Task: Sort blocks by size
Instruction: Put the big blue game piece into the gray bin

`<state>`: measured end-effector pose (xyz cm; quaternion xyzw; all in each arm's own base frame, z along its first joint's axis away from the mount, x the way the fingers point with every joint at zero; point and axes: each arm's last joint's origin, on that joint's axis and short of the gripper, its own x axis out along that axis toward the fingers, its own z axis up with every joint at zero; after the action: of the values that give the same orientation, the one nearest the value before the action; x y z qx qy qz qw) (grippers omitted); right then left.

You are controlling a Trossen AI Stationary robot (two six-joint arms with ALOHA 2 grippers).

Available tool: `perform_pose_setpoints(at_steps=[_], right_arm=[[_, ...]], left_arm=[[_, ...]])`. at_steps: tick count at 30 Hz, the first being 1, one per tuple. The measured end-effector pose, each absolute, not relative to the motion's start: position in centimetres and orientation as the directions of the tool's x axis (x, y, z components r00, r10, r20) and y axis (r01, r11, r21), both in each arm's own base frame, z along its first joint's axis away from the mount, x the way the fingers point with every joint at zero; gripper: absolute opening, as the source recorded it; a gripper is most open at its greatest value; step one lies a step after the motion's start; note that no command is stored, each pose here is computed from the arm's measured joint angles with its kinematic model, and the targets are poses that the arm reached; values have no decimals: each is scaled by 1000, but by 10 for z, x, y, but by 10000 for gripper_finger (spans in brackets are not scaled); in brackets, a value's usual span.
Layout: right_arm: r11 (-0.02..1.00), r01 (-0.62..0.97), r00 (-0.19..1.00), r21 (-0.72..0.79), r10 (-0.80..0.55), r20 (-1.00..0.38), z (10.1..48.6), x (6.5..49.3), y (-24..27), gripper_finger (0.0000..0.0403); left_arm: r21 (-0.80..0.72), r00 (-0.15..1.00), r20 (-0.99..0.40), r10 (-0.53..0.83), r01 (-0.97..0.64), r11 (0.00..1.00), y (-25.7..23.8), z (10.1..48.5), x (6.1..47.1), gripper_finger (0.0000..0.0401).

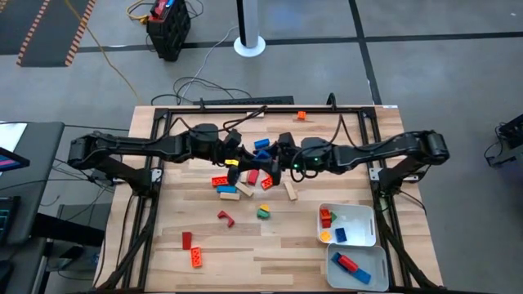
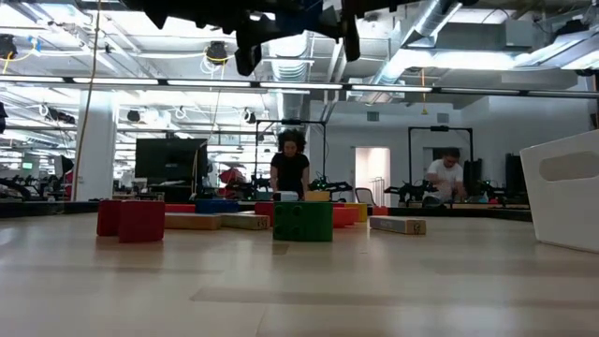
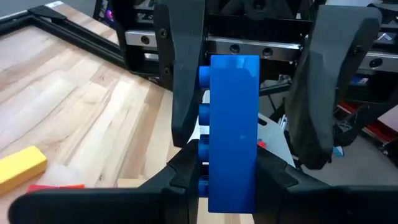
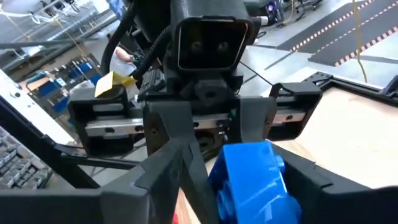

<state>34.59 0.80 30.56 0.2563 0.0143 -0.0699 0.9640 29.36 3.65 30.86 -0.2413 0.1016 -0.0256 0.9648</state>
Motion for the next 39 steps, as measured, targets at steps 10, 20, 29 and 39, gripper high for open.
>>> perform_pose_setpoints(at_steps=[10,20,29,39], right_arm=[[873,126,992,470,-102,-77,305,346,9,120],[880,112,986,461,-41,-160,302,341,2,120],[865,88,813,494,224,-537,304,280,14,120],[850,178,326,495,424,-845,273,202,69,120]], left_arm=[[-462,978,-173,-121,28,886,35,310,294,89],[-508,975,-218,-35,-83,857,38,305,293,194],[-554,940,-339,-31,-173,815,42,293,289,248],[-552,941,-338,-5,-193,811,43,294,289,232]])
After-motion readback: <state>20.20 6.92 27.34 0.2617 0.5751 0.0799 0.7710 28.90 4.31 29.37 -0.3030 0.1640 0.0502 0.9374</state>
